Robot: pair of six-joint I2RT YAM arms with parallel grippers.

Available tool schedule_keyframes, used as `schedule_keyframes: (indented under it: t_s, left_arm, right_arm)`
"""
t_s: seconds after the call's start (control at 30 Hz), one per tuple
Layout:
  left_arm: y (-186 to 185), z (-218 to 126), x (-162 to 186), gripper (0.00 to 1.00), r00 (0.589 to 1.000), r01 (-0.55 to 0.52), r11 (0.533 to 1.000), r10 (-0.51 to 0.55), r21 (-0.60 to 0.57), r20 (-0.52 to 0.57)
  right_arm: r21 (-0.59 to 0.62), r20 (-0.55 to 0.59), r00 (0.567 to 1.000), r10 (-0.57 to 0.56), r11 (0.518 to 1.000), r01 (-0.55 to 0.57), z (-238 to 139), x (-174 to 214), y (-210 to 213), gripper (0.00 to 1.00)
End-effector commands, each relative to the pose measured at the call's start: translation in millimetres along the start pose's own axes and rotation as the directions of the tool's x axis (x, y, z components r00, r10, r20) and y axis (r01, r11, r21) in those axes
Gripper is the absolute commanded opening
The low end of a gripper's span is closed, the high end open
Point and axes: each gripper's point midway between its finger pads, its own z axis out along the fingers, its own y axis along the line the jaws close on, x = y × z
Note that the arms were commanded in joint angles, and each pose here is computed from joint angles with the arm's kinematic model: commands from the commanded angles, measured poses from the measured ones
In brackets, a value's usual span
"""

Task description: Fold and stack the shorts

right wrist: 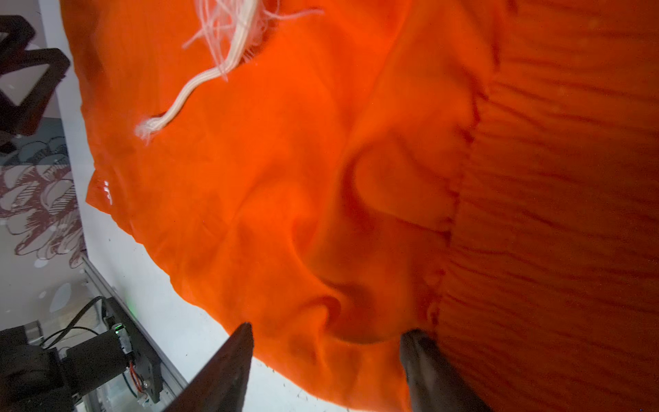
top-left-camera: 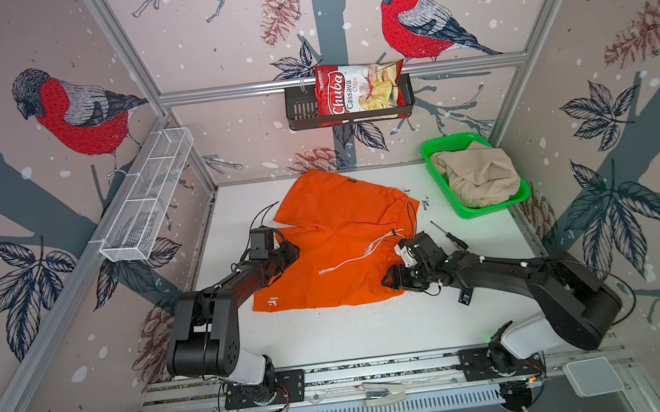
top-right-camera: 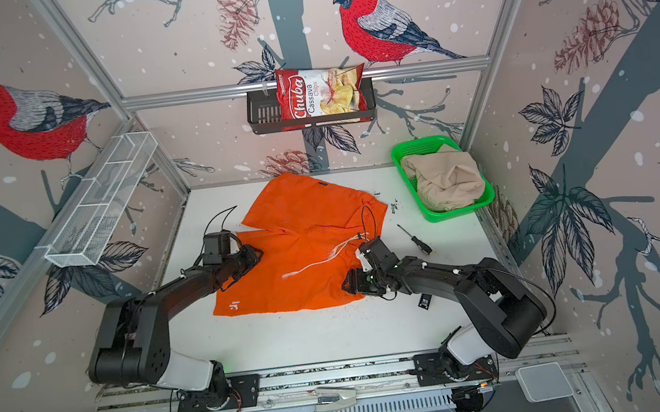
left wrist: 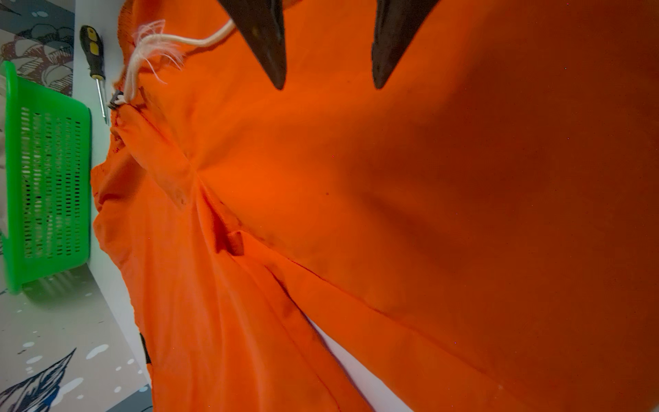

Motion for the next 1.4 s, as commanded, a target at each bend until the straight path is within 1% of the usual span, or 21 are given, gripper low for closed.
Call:
schedule_keyframes:
  t_s: [0.0,0.07,0.17,0.27,0.3,0.33,0.4,0.43,0.5,0.6,0.67,0.8,1.03,1.17,1.3,1.37]
  left_arm:
    - [15,6,-6,0.4,1.0,-0.002,0.999,0.003,-0.034,0.007]
    - [23,7,-5,0.39,1.0,0.019,0.999,-0.019,-0.042,-0.001]
    - [23,1,-9,0.39,1.0,0.018,0.999,-0.018,-0.031,0.021]
    - [9,-10,-17,0.39,0.999,-0.014,1.0,0.014,0.006,0.039]
    - [2,-13,-17,0.39,0.999,-0.03,0.999,0.029,0.034,0.035]
    - [-4,-15,-17,0.39,0.999,-0.031,0.998,0.029,0.06,0.033]
    - [-13,-16,-17,0.39,0.999,-0.026,0.993,0.023,0.113,0.035]
    - [-15,-14,-17,0.39,0.999,-0.026,0.991,0.022,0.129,0.035]
    - [-14,-8,-15,0.39,1.0,-0.016,0.991,0.015,0.131,0.007]
    - [-12,0,-8,0.39,1.0,0.004,0.99,-0.001,0.142,-0.027]
    - [-7,3,-3,0.38,0.999,0.015,0.99,-0.011,0.137,-0.034]
    - [6,11,5,0.38,0.998,0.03,0.994,-0.025,0.101,-0.051]
    - [29,31,15,0.38,0.995,0.062,0.998,-0.059,0.032,-0.078]
    - [37,38,13,0.37,0.995,0.069,0.998,-0.069,-0.001,-0.075]
    - [41,47,1,0.37,0.996,0.065,0.998,-0.066,-0.025,-0.06]
    - [39,52,-8,0.37,0.997,0.061,0.998,-0.062,-0.024,-0.05]
  right_arm:
    - [0.137,-0.057,0.997,0.061,0.989,-0.053,-4,26,-42,0.68]
    - [0.172,-0.043,0.997,0.069,0.983,-0.061,-12,26,-54,0.68]
    - [0.144,0.002,0.998,0.056,0.988,-0.056,-28,11,-49,0.7]
    - [0.042,0.087,0.996,-0.015,0.999,0.011,-50,-18,-16,0.72]
    - [0.011,0.116,0.993,-0.027,1.0,0.026,-55,-29,-6,0.72]
    - [-0.026,0.176,0.984,-0.038,0.999,0.044,-66,-44,6,0.72]
    - [-0.086,0.245,0.969,-0.033,0.995,0.055,-75,-67,21,0.72]
    - [-0.119,0.269,0.963,-0.026,0.991,0.06,-77,-76,28,0.72]
    - [-0.135,0.271,0.962,-0.016,0.989,0.054,-71,-87,33,0.71]
    - [-0.104,0.266,0.964,0.008,0.994,0.021,-60,-96,28,0.7]
    - [-0.071,0.258,0.966,0.028,0.997,-0.01,-52,-93,16,0.7]
    - [0.019,0.227,0.972,0.067,0.997,-0.074,-40,-76,-16,0.7]
    - [0.086,0.18,0.975,0.134,0.985,-0.151,-28,-43,-55,0.69]
    - [0.078,0.166,0.971,0.17,0.98,-0.185,-23,-25,-58,0.69]
    - [0.058,0.168,0.966,0.195,0.977,-0.207,-19,-9,-52,0.69]
    - [0.037,0.183,0.961,0.207,0.976,-0.217,-18,-9,-46,0.69]
